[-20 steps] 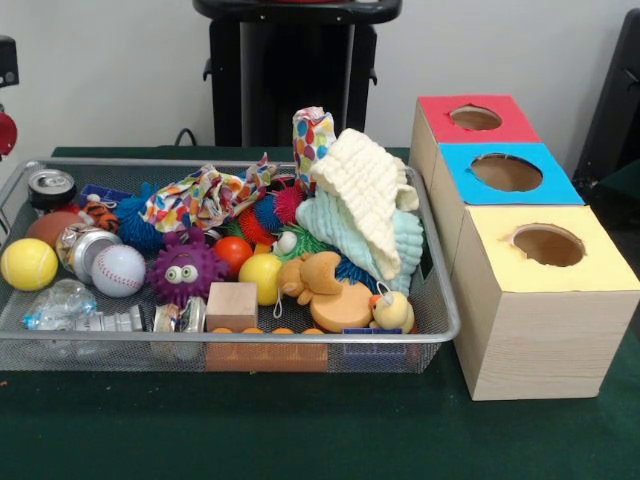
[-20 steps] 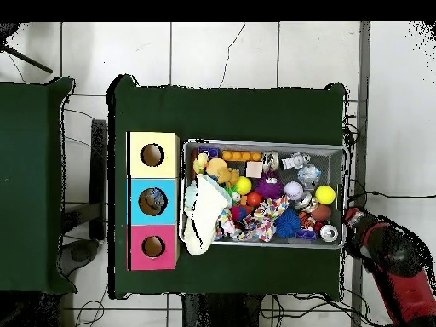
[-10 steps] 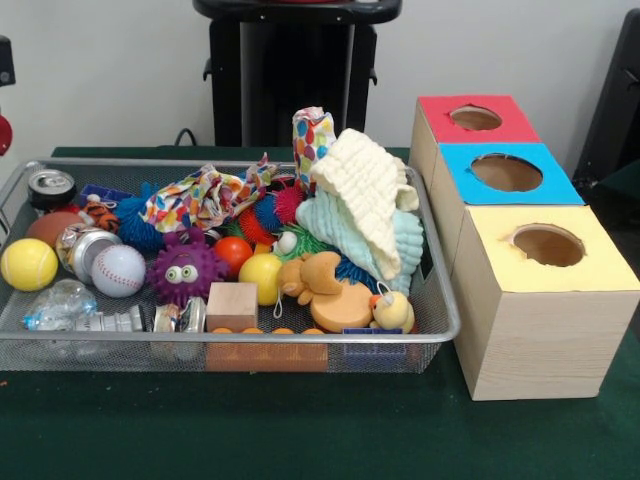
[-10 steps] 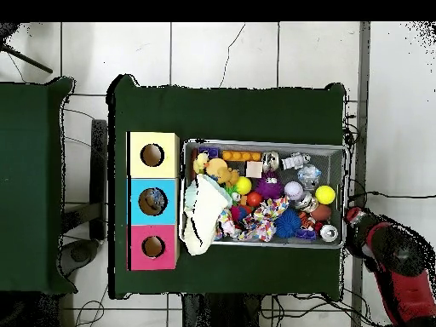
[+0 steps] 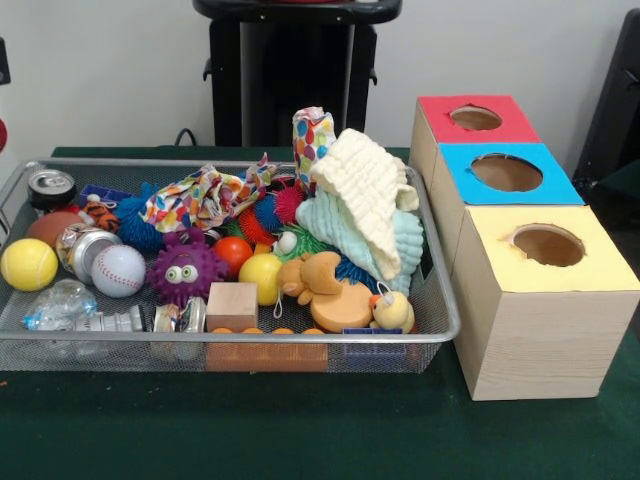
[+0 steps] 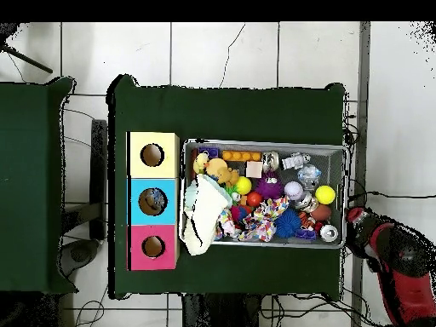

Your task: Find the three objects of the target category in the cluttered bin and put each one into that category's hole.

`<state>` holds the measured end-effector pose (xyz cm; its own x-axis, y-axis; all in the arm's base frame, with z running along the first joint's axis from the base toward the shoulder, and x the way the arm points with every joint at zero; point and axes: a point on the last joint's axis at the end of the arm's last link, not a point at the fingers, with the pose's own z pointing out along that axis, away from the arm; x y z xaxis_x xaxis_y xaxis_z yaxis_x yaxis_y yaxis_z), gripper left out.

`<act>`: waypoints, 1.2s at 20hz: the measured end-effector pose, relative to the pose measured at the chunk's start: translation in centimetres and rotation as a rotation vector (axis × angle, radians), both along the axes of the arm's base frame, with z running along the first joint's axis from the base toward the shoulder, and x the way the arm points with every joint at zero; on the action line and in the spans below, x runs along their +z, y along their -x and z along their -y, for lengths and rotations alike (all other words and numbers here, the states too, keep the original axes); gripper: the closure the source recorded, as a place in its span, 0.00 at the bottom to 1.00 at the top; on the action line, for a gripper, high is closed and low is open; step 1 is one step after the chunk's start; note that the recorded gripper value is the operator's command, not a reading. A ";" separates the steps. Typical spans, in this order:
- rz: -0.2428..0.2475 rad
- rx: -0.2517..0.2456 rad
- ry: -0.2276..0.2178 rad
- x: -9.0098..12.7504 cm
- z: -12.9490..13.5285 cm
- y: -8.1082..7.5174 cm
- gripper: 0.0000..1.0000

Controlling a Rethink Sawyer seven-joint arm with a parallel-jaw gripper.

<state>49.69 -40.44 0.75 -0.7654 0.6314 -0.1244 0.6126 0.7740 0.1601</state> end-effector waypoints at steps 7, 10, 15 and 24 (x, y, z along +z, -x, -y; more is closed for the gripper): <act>-0.017 0.010 0.022 0.2 -0.5 0.0 1.00; -0.041 0.035 0.062 0.5 -1.5 -0.3 1.00; -0.106 0.121 0.133 1.8 -5.5 -1.3 1.00; -0.223 0.268 0.222 9.2 -14.4 -2.8 1.00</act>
<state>52.46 -26.05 9.93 -0.9228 0.3824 -0.0472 0.3851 0.9117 -0.1429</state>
